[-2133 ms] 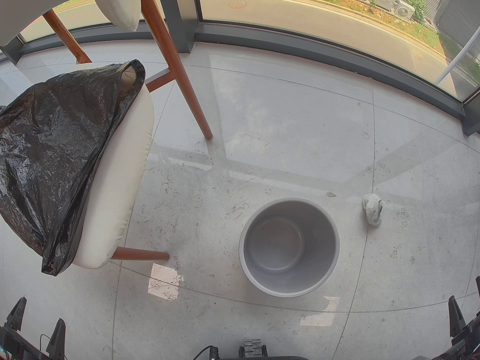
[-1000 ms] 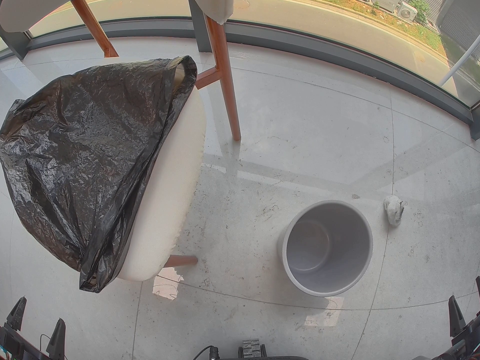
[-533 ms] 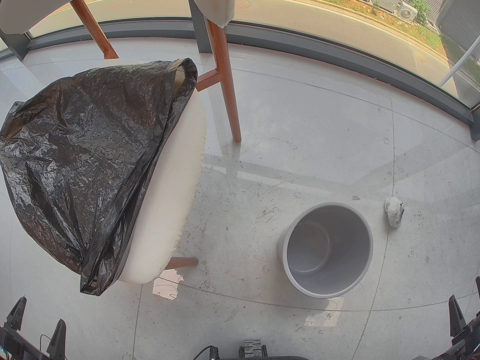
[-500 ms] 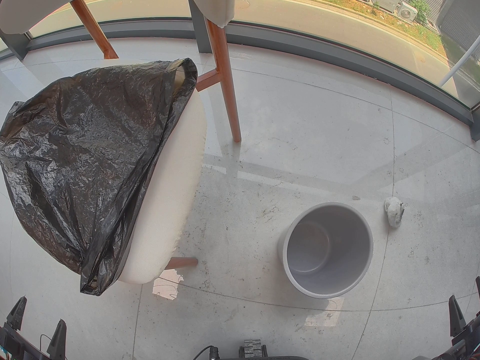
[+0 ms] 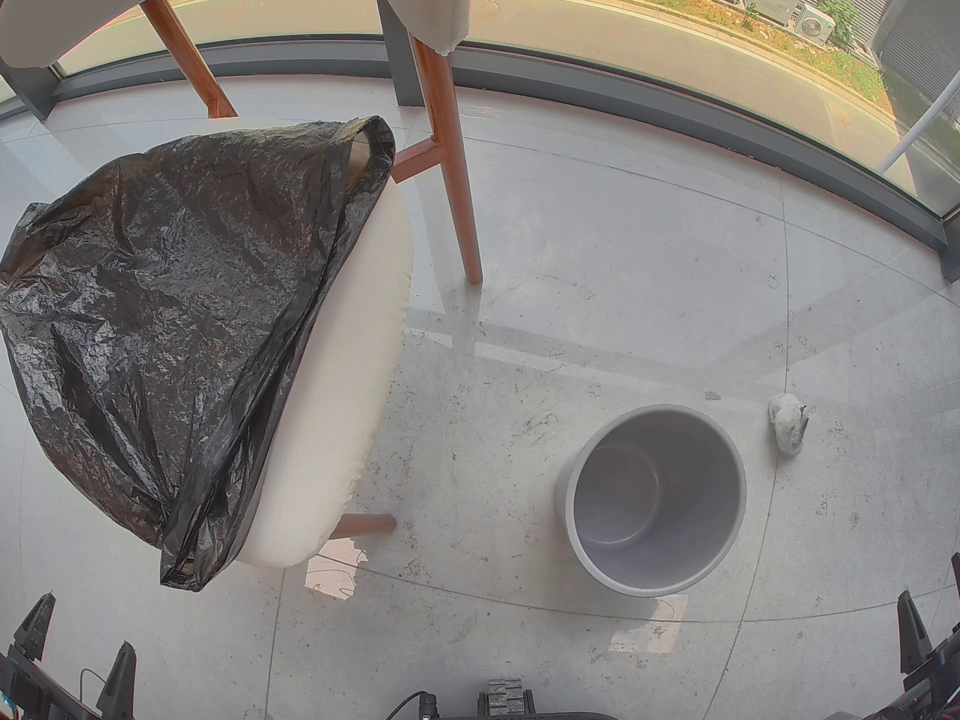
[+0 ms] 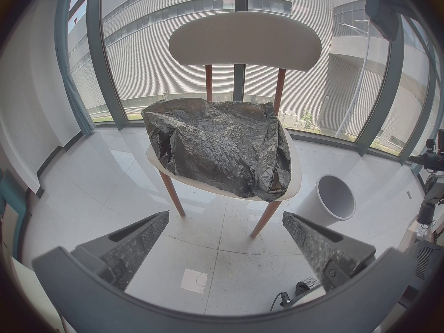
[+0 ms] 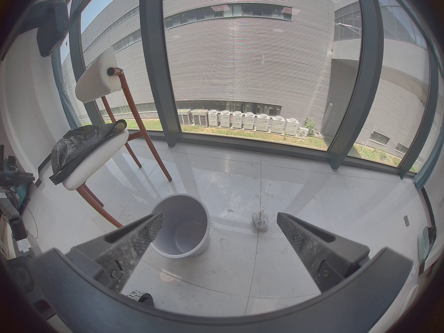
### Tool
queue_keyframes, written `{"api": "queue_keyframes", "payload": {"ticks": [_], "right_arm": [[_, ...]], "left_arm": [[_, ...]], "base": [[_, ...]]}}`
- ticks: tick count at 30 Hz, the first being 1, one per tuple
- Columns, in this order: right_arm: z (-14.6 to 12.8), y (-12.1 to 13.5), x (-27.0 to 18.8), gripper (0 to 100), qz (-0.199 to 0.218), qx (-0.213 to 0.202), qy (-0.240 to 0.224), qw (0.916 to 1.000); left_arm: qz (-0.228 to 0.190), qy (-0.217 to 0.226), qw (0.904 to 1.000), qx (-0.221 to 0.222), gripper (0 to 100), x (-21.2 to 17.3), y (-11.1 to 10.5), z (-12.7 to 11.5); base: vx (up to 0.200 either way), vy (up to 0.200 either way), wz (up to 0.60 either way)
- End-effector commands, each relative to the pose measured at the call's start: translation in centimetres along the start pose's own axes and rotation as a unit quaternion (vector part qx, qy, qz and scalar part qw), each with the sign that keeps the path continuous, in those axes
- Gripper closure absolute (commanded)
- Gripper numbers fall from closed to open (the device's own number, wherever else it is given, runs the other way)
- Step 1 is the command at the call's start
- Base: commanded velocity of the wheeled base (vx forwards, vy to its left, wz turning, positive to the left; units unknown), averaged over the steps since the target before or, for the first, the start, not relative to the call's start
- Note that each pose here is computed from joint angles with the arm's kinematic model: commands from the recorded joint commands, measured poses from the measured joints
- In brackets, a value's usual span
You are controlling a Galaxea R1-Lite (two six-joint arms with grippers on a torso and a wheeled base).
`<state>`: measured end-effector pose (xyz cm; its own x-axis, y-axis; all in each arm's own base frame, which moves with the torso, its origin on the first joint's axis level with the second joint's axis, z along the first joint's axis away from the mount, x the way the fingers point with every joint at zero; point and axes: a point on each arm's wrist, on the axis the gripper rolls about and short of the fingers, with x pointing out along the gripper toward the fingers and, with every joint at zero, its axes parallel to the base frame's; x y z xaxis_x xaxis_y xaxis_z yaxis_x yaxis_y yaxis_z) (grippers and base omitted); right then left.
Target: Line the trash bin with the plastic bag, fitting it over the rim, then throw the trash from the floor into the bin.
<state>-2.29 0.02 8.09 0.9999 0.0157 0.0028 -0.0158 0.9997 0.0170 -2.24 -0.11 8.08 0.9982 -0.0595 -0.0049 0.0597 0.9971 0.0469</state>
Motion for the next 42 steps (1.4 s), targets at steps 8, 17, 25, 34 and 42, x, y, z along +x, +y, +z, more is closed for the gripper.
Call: {"api": "queue_keyframes", "payload": {"ticks": [8, 17, 25, 34, 42], "right_arm": [[-0.5, 0.0, 0.1, 0, 0.001, 0.000, 0.004, 1.0000], [-0.5, 0.0, 0.1, 0, 0.000, 0.000, 0.004, 1.0000], [-0.5, 0.0, 0.1, 0, 0.001, 0.000, 0.004, 1.0000], [-0.5, 0.0, 0.1, 0, -0.001, 0.000, 0.007, 1.0000], [-0.4, 0.0, 0.3, 0, -0.005, 0.000, 0.018, 0.9998]], "left_arm": [[-0.001, -0.025, 0.9997, -0.001, 0, 0.1, 0.0, 0.2], [-0.004, -0.063, 0.9980, 0.007, 0, 0.1, 0.0, 1.0], [-0.011, -0.085, 0.9961, 0.021, 0, -0.1, 0.0, 1.7], [-0.061, -0.104, 0.9917, 0.045, 0, -0.6, -0.2, 2.6], [-0.084, -0.059, 0.9939, 0.039, 0, 0.1, -0.2, 3.9]], "base": [[0.000, 0.000, 0.00], [0.000, 0.000, 0.00], [0.000, 0.000, 0.00], [0.000, 0.000, 0.00], [0.000, 0.000, 0.00]]}}
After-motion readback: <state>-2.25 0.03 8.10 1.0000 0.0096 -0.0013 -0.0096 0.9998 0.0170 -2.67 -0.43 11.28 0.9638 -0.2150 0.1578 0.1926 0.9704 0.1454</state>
